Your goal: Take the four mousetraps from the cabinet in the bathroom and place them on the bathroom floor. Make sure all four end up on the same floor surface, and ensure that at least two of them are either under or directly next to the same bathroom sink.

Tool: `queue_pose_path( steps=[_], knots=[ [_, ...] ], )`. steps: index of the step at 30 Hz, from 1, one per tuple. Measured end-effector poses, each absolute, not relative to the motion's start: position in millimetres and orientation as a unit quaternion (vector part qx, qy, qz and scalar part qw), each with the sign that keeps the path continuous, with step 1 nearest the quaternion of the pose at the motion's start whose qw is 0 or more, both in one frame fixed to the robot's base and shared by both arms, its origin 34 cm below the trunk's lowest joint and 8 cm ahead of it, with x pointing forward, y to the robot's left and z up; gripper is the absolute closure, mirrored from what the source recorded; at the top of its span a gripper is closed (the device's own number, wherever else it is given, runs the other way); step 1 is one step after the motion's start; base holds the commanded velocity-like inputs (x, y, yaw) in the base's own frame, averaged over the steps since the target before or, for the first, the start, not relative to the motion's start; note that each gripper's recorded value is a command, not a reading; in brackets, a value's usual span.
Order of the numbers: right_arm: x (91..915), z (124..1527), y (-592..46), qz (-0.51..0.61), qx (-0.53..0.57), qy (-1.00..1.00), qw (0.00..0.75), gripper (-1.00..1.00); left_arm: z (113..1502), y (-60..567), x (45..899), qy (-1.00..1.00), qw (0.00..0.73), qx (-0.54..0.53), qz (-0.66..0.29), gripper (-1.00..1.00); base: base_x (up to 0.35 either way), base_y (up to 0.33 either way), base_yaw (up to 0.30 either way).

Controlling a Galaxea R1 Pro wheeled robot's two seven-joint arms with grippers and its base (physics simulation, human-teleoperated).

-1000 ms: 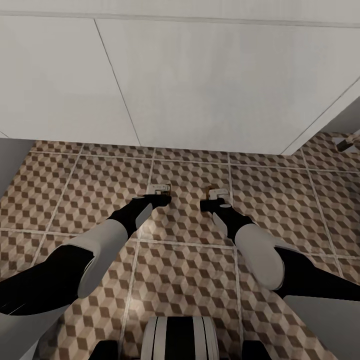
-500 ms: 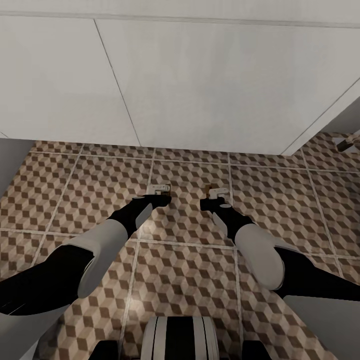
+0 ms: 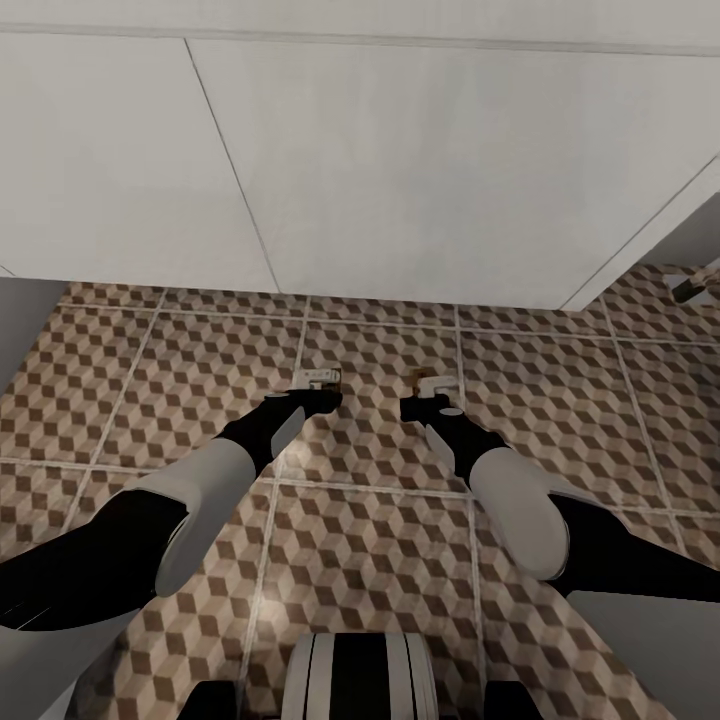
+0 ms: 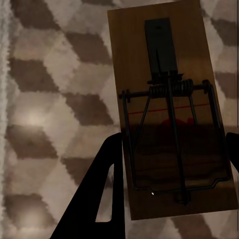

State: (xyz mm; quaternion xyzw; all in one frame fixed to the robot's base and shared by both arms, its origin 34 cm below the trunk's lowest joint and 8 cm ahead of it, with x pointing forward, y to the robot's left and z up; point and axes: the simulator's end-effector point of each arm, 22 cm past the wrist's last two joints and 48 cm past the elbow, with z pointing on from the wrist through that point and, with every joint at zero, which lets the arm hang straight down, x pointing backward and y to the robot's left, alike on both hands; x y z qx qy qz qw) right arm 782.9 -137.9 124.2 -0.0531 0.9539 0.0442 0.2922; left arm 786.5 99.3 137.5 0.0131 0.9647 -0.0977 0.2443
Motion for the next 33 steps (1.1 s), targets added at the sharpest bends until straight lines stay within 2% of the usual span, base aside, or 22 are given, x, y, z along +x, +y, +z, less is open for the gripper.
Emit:
queue_pose_path(
  steps=[10,24,33],
  knots=[
    [783.9,126.3,-138.0,0.044,-0.052,0.953,0.294,1.0,139.8,99.3,787.8,0.964,0.246,0.013,-0.098,1.0,0.0,0.0,-0.149],
    [783.4,126.2,-137.9,0.044,-0.052,0.953,0.294,1.0,140.1,99.4,788.0,0.964,0.247,0.014,-0.097,1.0,0.001,0.0,-0.017],
    [786.4,128.8,-137.6,0.045,-0.052,0.95,0.303,1.0,140.6,99.4,788.2,0.964,0.247,0.014,-0.097,1.0,0.21,0.0,-0.001]
  ],
)
